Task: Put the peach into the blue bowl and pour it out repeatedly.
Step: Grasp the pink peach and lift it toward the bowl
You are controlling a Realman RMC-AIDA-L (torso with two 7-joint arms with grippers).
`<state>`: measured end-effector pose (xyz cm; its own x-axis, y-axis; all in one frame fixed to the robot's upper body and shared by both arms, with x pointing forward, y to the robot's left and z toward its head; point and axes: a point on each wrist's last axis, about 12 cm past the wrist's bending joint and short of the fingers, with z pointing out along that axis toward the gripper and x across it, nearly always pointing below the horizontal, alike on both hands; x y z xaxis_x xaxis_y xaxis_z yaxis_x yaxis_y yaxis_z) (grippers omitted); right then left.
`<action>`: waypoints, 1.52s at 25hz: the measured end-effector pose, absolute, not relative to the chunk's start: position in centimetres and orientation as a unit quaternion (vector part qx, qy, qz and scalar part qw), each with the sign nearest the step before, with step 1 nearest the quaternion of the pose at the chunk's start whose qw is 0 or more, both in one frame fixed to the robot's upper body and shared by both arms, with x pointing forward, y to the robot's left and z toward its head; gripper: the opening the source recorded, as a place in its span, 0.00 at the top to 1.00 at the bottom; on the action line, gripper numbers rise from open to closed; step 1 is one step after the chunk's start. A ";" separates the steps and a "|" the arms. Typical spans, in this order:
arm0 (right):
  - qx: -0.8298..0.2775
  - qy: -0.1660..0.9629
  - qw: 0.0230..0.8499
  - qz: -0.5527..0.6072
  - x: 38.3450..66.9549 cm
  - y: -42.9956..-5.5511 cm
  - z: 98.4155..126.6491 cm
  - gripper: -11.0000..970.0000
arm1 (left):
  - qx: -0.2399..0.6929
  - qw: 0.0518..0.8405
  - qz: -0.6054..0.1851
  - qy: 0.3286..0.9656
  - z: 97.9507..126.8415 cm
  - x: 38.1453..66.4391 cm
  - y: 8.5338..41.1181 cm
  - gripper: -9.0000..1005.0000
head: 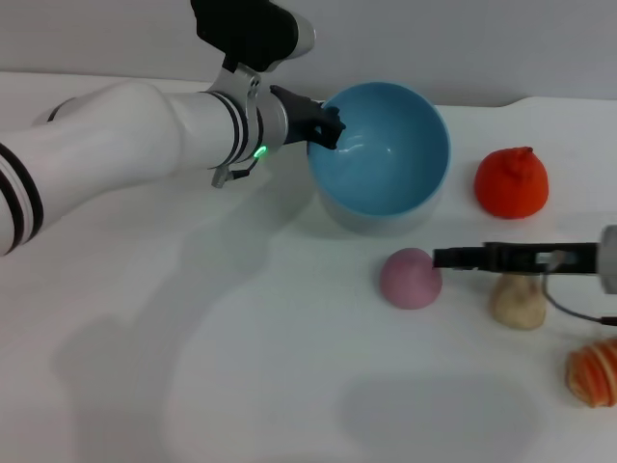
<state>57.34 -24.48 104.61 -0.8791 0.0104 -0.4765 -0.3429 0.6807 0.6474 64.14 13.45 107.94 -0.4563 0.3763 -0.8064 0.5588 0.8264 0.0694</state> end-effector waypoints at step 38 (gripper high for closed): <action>-0.227 0.821 0.276 0.446 56.2 -24.6 108.3 0.96 | 0.283 0.452 -0.094 0.841 107.7 63.9 13.6 0.99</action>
